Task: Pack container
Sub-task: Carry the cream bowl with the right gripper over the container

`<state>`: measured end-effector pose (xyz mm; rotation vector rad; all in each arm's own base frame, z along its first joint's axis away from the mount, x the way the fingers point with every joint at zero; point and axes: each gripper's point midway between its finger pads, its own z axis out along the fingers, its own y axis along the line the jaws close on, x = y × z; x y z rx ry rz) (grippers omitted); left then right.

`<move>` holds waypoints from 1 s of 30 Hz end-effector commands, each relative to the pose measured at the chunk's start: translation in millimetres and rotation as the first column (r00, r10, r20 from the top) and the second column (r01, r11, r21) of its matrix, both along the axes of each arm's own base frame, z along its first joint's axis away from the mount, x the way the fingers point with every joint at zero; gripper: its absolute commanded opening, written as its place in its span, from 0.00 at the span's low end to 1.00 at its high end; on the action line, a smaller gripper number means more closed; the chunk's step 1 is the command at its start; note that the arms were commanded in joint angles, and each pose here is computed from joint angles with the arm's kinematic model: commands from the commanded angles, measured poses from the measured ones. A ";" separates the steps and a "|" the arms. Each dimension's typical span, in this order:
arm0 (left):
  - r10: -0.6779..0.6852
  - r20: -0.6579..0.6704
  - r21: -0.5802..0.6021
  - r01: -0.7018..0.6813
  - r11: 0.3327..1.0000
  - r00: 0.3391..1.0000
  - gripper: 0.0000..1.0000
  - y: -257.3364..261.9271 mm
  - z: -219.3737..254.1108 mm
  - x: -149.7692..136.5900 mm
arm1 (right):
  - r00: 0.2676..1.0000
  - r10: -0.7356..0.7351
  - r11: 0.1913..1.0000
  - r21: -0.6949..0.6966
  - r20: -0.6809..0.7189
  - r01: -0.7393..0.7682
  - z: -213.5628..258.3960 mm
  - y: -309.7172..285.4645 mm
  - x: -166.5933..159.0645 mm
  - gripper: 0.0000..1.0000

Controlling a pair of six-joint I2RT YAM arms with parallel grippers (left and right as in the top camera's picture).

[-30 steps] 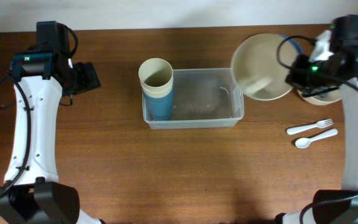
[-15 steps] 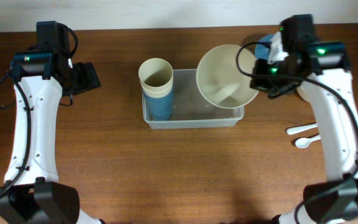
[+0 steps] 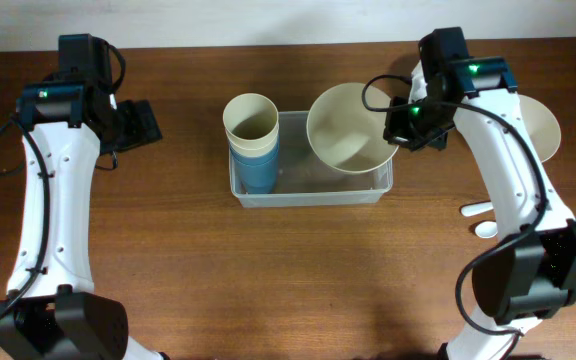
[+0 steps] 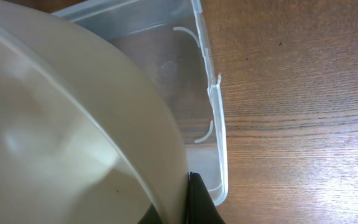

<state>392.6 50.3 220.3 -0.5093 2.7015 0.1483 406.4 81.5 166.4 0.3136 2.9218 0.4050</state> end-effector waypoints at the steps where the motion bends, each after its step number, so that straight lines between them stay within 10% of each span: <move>1: 0.015 -0.007 0.000 -0.015 1.000 1.000 1.00 2.3 -3.1 -1.6 | 1.000 0.001 1.000 -0.003 -0.015 -0.001 -7.0 5.2 3.1 0.04; 30: 0.015 -0.007 0.000 -0.015 1.000 1.000 1.00 2.3 -3.1 -1.6 | 0.991 0.055 0.998 -0.036 -0.125 -0.060 -70.5 28.4 10.9 0.04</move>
